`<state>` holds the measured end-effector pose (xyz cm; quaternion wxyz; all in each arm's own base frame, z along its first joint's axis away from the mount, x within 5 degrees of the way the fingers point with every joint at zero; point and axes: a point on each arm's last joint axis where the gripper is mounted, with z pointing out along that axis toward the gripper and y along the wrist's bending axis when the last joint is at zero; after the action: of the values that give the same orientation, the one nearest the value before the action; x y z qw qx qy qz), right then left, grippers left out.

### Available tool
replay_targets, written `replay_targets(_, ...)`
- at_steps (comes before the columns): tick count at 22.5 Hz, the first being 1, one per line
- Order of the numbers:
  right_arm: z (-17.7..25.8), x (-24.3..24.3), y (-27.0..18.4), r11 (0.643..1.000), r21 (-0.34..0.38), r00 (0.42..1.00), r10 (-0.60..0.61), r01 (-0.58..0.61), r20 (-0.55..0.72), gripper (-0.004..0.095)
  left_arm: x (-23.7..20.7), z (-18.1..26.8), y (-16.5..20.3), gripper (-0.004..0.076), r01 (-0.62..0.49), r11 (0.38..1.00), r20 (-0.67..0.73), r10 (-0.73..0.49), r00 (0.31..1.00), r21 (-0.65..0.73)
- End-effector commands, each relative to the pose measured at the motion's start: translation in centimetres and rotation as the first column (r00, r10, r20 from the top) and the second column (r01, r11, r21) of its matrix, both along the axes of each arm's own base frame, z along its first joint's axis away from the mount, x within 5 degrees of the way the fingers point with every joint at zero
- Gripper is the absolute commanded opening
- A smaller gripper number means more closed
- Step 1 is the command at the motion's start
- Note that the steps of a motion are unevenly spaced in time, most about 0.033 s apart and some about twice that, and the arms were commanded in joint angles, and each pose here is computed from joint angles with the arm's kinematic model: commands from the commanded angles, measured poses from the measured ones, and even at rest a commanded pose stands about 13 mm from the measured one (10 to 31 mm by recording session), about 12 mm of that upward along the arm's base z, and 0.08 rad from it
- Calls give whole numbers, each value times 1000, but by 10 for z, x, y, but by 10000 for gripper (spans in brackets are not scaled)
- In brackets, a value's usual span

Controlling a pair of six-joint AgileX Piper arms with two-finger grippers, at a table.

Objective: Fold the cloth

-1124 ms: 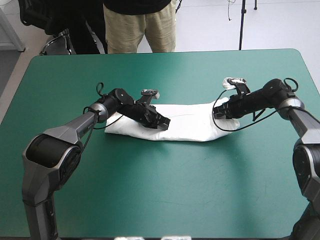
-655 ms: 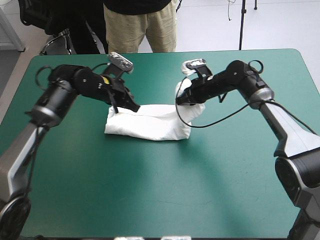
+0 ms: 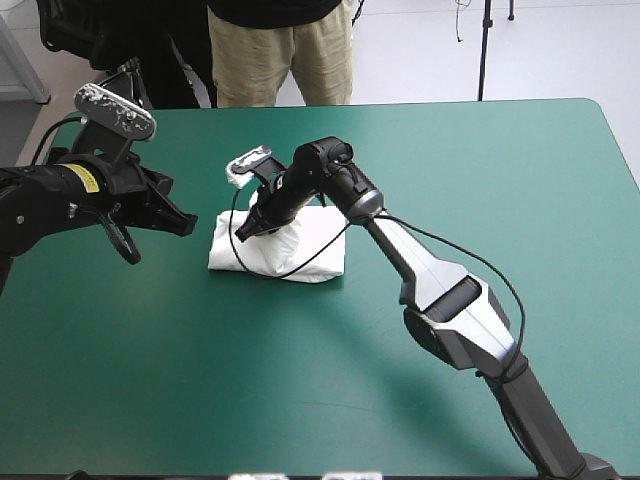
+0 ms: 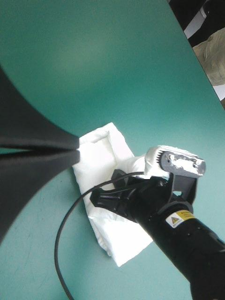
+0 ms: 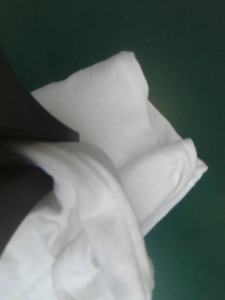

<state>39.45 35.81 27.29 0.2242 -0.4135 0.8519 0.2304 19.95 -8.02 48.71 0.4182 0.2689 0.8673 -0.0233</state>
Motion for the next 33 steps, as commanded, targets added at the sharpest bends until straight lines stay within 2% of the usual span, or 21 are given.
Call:
replay_targets(1,56,-23,11,981,165,990,80,-99,118,289,-10,7,4,-17,-11,1000,12,11,1000,-10)
replay_targets(4,61,-28,19,972,190,981,107,-138,163,623,-8,4,6,-17,-40,999,3,40,999,1)
replay_targets(5,64,-34,22,952,240,976,158,-191,151,697,-8,3,6,-17,-40,999,-1,40,999,3)
replay_targets(7,69,-41,24,911,313,963,241,-267,122,687,-7,2,6,-17,-41,999,-2,41,999,1)
replay_targets(9,74,-49,25,852,378,931,344,-363,118,628,-7,1,6,-17,-41,999,-9,42,999,4)
replay_targets(10,79,-51,24,839,415,934,345,-353,97,582,-7,1,6,-17,-41,999,-9,42,999,4)
replay_targets(13,91,-49,15,848,426,947,309,-316,87,451,-7,0,6,-17,-42,999,-13,42,999,6)
replay_targets(14,99,-43,2,887,393,970,232,-243,74,411,-8,0,6,-17,-47,999,-19,47,999,13)
replay_targets(15,105,-39,-6,908,369,980,181,-197,77,406,-8,0,7,-17,-49,999,-21,50,999,14)
replay_targets(16,115,-32,-23,944,310,991,85,-112,102,406,-8,0,7,-17,-49,999,-21,50,999,14)
replay_targets(18,130,-25,-46,965,262,989,-23,-16,146,406,-8,0,7,-17,-49,999,-21,50,999,14)
replay_targets(20,142,-23,-69,973,230,984,-74,34,164,406,-8,0,7,-17,-52,999,-19,52,998,18)
replay_targets(22,151,-31,-89,984,176,979,-63,28,193,405,-7,0,8,-17,-62,998,-13,62,998,30)
replay_targets(24,145,-42,-107,992,117,987,-69,53,145,406,-7,1,8,-17,-64,998,-5,64,998,23)
replay_targets(25,122,-45,-121,996,52,995,-77,74,66,406,-6,1,8,-17,-63,998,-2,63,998,17)
replay_targets(26,109,-47,-129,996,24,996,-88,87,32,406,-6,1,8,-17,-63,998,-2,63,998,17)
replay_targets(28,82,-51,-153,983,68,984,-174,172,26,404,-7,0,8,-17,-65,998,-9,65,998,18)
replay_targets(30,54,-54,-177,942,183,959,-285,282,-13,406,-7,0,8,-17,-63,998,-13,64,998,14)
replay_targets(31,33,-53,-187,928,238,958,-285,286,-37,427,-7,0,7,-17,-60,998,-17,60,998,5)
replay_targets(33,16,-50,-188,910,290,955,-284,298,-91,518,-8,0,5,-17,-50,999,-28,49,998,-10)
